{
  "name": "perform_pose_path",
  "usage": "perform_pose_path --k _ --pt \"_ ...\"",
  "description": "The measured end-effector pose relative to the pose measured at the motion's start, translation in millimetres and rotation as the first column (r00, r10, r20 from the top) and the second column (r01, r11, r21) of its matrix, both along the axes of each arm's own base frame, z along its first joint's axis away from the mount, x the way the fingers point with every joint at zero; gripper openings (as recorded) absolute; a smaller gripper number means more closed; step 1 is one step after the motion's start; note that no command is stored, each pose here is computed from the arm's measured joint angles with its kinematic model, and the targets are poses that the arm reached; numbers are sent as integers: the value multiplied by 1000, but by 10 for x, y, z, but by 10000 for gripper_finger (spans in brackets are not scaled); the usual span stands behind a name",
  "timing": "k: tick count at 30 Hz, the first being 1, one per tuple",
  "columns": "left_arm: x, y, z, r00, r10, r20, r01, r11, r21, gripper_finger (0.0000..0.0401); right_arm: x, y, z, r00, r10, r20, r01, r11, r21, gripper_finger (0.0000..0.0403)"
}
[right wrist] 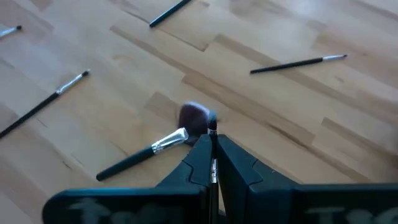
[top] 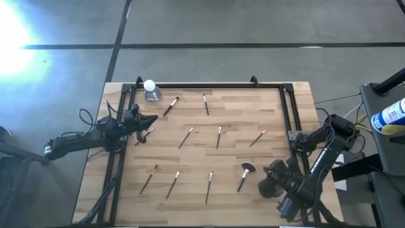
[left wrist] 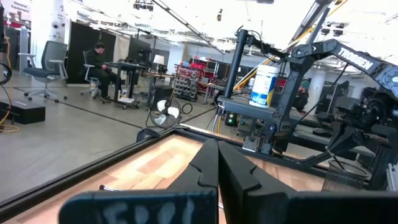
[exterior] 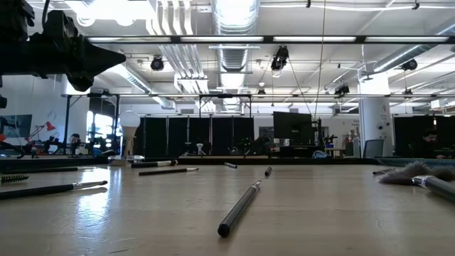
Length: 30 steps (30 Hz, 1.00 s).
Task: Put items in baskets/containers
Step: Put the eyeshadow brush into the brush holder
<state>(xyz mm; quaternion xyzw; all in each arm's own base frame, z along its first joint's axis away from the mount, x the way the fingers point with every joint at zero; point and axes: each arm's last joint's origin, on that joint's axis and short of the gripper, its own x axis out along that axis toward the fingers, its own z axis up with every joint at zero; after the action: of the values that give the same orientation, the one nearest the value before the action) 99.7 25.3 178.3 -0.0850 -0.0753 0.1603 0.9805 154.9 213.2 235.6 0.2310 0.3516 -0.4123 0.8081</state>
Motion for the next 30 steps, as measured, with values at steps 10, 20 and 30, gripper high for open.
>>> perform_pose_path --k 10,20,30 --pt "0 0 -1 1000 0 0 0 1000 -2 0 -17 20 -66 999 41 -26 -41 999 7 13" --pt "0 0 -1 1000 -1 1 1 1000 -5 0 -28 46 -85 995 28 -96 -20 997 77 13" --pt "0 0 -1 1000 -1 2 1 1000 -8 0 -27 55 -84 994 35 -106 -26 996 89 44"
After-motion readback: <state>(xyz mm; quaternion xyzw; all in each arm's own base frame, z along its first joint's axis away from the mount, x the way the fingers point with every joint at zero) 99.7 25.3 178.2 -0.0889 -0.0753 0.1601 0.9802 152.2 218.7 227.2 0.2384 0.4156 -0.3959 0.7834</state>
